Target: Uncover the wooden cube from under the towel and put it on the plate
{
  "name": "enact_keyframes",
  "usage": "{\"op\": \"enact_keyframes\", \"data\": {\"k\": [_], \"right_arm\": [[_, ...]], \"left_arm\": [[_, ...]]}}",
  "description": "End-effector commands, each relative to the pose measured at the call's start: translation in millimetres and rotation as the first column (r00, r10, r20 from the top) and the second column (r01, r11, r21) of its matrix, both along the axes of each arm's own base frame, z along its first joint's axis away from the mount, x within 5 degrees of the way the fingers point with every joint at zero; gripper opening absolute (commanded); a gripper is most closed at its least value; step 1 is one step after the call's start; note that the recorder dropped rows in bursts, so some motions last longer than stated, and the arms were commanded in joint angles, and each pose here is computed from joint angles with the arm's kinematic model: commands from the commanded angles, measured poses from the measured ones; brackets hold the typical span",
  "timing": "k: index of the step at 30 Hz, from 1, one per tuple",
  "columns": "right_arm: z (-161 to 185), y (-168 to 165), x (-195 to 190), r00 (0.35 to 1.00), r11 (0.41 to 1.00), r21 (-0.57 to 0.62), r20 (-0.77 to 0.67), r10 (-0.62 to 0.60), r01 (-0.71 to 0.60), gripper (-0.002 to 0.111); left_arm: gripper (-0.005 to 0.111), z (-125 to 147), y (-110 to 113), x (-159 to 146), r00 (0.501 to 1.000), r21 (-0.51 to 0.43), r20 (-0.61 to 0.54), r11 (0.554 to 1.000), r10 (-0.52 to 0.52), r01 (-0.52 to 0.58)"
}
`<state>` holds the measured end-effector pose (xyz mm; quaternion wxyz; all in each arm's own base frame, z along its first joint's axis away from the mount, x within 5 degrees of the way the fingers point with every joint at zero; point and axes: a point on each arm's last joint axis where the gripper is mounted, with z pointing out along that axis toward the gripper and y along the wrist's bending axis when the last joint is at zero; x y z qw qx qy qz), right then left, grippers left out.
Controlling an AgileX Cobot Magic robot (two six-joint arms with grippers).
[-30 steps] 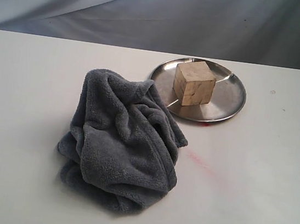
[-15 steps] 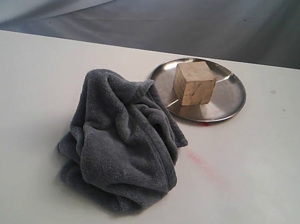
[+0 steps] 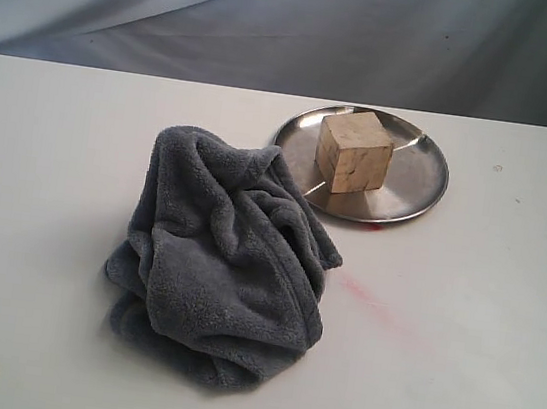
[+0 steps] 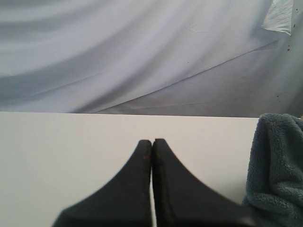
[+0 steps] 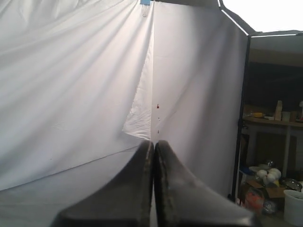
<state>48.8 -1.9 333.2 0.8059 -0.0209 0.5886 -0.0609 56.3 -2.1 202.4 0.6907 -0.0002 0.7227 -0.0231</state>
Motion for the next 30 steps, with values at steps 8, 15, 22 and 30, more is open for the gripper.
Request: {"op": "enact_keyframes", "data": {"k": [8,15,22,30], "right_arm": [[-14,0,-30,0.999,0.999,0.039,-0.034,-0.005,0.006,0.000],[-22,0,-28,0.993,0.999,0.044,-0.119,-0.005,0.011,0.000],[-34,0,-23,0.984,0.998,0.069,-0.178,0.011,0.001,0.000],[-101,3,2,0.950,0.974,0.224,-0.291,0.111,-0.045,0.000]], "left_arm": [[0.001,-1,0,0,1.000,-0.001,-0.001,1.000,-0.001,0.001],[0.001,-1,0,0,1.000,-0.001,-0.001,1.000,-0.001,0.001],[0.001,-1,0,0,1.000,-0.001,-0.001,1.000,-0.001,0.001],[0.001,-1,0,0,1.000,-0.001,-0.001,1.000,-0.001,0.001]]}}
